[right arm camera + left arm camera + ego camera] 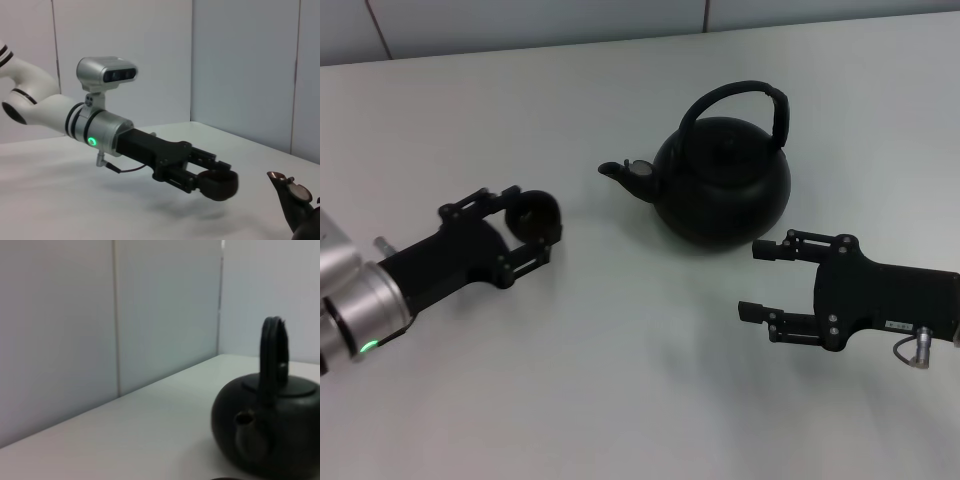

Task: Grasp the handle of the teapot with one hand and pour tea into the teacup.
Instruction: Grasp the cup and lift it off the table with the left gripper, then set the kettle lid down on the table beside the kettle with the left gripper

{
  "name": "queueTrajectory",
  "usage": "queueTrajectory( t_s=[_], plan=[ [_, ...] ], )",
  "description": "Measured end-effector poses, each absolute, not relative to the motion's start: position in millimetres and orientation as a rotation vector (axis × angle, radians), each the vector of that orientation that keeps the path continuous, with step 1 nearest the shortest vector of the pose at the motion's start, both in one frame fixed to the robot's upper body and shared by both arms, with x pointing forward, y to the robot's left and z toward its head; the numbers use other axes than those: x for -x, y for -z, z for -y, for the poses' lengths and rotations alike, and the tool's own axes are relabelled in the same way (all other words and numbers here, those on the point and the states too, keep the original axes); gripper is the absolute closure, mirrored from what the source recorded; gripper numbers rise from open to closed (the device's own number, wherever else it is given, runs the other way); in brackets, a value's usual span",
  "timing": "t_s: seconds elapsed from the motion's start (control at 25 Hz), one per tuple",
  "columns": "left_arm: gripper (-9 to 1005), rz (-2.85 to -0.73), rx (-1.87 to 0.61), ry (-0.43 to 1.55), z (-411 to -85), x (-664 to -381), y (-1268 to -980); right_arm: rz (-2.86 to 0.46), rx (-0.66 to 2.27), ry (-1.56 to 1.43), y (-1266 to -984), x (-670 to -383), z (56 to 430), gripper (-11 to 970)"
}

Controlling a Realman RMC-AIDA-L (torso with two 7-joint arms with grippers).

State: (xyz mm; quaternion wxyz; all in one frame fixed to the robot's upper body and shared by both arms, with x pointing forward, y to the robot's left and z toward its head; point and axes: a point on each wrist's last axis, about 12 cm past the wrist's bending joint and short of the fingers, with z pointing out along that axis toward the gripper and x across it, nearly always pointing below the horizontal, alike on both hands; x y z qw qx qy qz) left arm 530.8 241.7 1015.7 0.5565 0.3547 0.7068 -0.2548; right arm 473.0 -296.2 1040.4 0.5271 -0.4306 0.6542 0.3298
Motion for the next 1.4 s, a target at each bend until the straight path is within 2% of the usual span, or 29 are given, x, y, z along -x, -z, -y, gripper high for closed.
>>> queueTrajectory(
  t_s=[0.04, 0.24, 1.4],
  plan=[
    [310, -1.655, -0.860, 0.625, -230.9, -536.7, -1019.1, -1.564, 1.029, -0.788, -1040.4, -473.0, 296.2, 246],
    [310, -1.651, -0.886, 0.638, -221.4, -541.5, -1020.9, -1.562, 1.030, -0.789, -1040.6, -473.3, 295.9, 246],
    [307, -1.748, -0.922, 0.552, -217.0, -539.6, -1004.3, -1.556, 1.036, -0.788, -1042.0, -475.4, 295.0, 247]
  ],
)
